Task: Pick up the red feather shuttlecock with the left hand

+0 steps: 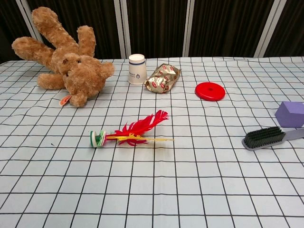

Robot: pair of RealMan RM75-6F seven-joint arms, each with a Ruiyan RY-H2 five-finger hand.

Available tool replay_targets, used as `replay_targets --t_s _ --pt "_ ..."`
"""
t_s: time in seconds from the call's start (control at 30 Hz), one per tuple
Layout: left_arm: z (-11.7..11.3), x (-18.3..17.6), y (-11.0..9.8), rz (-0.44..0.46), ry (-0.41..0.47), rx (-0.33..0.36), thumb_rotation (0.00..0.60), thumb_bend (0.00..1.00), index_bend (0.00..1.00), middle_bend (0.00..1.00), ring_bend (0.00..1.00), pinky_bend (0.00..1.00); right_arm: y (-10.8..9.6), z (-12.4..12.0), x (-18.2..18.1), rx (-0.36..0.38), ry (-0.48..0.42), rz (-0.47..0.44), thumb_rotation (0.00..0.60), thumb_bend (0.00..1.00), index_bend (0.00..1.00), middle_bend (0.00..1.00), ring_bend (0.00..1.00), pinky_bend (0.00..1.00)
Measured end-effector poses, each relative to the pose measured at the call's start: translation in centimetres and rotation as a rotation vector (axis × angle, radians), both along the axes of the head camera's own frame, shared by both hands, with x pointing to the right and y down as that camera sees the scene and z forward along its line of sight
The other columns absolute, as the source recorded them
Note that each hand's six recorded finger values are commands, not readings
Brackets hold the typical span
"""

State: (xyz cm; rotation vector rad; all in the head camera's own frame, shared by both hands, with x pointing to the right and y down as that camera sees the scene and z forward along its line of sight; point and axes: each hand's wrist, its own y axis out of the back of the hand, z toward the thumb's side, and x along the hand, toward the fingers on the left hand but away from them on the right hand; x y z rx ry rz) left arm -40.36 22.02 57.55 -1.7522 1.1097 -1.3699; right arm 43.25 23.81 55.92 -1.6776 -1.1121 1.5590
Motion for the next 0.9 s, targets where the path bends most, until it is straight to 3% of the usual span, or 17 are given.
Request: replay_targets --t_s 0.53,0.9 --pt "0.3 0.3 -0.1 0.013 -0.005 -0.009 0.600 0.09 0.00 0.00 0.00 0.00 0.1 0.1 -0.3 -0.005 -0.005 -0.004 0.600 0.34 0.00 0.00 0.00 0.00" --pt "0.1 2.6 -3.3 0.065 -0.032 0.032 0.600 0.17 0.08 0.00 0.00 0.00 0.1 -0.1 -0.2 -0.001 -0.015 0.006 0.600 0.34 0.00 0.00 0.00 0.00"
